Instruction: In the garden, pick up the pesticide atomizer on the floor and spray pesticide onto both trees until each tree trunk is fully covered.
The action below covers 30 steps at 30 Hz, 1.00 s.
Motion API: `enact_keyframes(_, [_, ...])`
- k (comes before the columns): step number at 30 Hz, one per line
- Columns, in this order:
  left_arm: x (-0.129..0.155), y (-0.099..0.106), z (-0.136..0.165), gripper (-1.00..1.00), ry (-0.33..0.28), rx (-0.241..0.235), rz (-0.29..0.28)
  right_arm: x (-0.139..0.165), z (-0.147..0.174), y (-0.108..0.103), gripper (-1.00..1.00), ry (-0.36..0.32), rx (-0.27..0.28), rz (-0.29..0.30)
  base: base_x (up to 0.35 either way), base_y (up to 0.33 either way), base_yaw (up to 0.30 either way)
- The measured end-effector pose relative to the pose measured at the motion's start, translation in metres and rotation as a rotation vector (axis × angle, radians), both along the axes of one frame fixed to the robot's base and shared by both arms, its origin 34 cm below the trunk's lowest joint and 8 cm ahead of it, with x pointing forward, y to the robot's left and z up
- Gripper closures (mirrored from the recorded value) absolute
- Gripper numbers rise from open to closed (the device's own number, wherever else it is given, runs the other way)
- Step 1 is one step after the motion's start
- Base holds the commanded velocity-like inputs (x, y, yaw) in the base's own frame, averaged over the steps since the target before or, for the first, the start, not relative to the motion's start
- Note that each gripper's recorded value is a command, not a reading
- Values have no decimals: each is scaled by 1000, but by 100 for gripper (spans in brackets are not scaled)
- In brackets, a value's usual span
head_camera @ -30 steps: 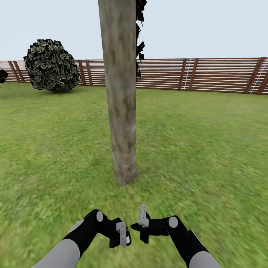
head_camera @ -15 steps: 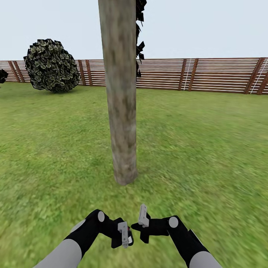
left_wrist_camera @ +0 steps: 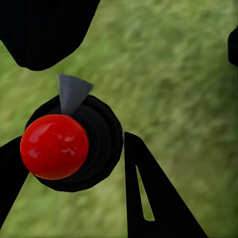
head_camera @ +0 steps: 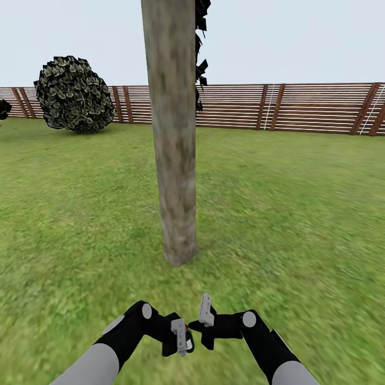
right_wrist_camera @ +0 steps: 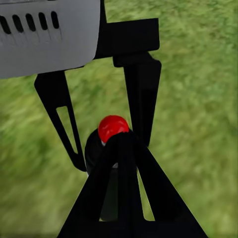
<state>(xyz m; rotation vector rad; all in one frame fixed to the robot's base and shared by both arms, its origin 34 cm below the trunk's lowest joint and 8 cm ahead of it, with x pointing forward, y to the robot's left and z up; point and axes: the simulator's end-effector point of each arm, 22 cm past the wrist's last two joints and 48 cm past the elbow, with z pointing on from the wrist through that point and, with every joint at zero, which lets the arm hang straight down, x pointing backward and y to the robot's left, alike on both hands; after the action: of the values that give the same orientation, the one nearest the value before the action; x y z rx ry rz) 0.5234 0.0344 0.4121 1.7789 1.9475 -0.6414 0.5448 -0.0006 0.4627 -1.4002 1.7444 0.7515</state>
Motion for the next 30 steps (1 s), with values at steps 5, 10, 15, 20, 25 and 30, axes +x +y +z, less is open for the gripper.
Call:
enact_keyframes(5, [1,0,0,100,0,1,0,0,0,0,100,0,0,0,0,0,0])
enact_keyframes(10, [0,0,0,100,1,2,1,0,0,0,100,0,0,0,0,0,0])
enact_keyframes(15, [0,0,0,100,1,1,2,0,0,0,100,0,0,0,0,0,0])
enact_keyframes(20, [1,-6,5,100,9,-40,24,0,0,0,100,0,0,0,0,0,0])
enact_keyframes(25, [1,-8,6,100,13,-50,31,0,0,0,100,0,0,0,0,0,0])
enact_keyframes(30, [1,-7,6,100,13,-50,31,0,0,0,100,0,0,0,0,0,0])
